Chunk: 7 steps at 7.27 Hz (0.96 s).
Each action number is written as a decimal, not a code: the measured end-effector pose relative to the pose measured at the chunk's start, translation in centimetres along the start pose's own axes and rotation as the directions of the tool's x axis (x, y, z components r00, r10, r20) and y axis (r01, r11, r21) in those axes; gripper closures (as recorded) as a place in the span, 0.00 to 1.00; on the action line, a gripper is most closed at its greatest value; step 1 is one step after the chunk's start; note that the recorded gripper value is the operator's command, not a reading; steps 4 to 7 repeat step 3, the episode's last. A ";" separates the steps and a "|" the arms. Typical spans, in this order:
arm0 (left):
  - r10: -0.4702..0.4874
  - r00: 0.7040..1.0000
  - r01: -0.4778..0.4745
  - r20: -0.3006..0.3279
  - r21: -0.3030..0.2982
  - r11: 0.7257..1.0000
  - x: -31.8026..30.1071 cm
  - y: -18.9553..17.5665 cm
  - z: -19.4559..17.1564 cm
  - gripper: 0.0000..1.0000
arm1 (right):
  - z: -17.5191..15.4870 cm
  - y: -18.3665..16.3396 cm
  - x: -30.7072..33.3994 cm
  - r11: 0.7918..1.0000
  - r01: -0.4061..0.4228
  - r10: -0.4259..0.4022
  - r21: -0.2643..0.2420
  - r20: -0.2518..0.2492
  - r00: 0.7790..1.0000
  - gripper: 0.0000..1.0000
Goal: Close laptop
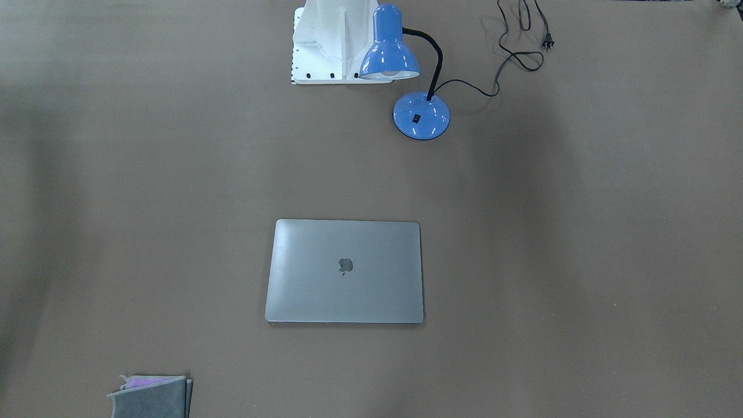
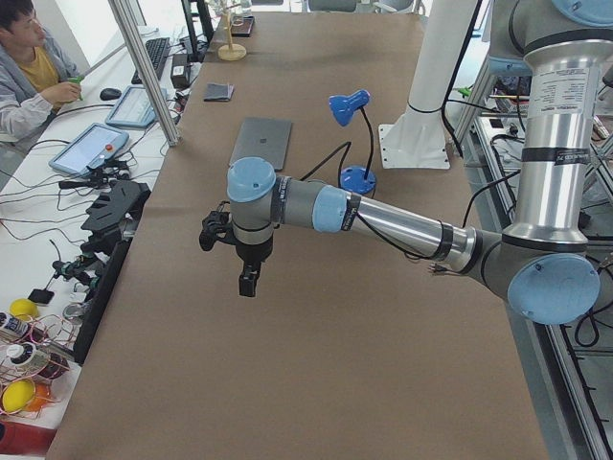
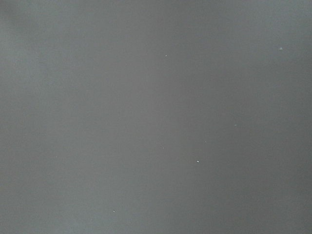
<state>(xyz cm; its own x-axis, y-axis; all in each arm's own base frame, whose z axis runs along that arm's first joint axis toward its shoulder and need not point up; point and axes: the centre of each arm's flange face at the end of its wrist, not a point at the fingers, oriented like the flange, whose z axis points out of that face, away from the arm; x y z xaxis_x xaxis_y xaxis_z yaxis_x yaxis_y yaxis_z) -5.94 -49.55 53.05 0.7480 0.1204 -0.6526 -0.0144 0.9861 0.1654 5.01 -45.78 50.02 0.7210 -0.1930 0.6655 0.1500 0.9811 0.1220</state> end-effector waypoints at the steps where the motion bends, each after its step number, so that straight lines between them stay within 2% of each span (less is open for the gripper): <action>1: 0.000 1.000 0.000 0.000 0.002 1.000 0.0 0.1 -0.1 0.02 | 0.2 -0.1 -0.2 1.000 0.002 -0.002 -0.003 0.007 1.000 0.00; 7: 0.000 1.000 0.000 0.004 0.004 1.000 0.0 0.2 -0.2 0.02 | 0.3 -0.2 -0.4 1.000 0.007 -0.007 -0.005 0.010 1.000 0.00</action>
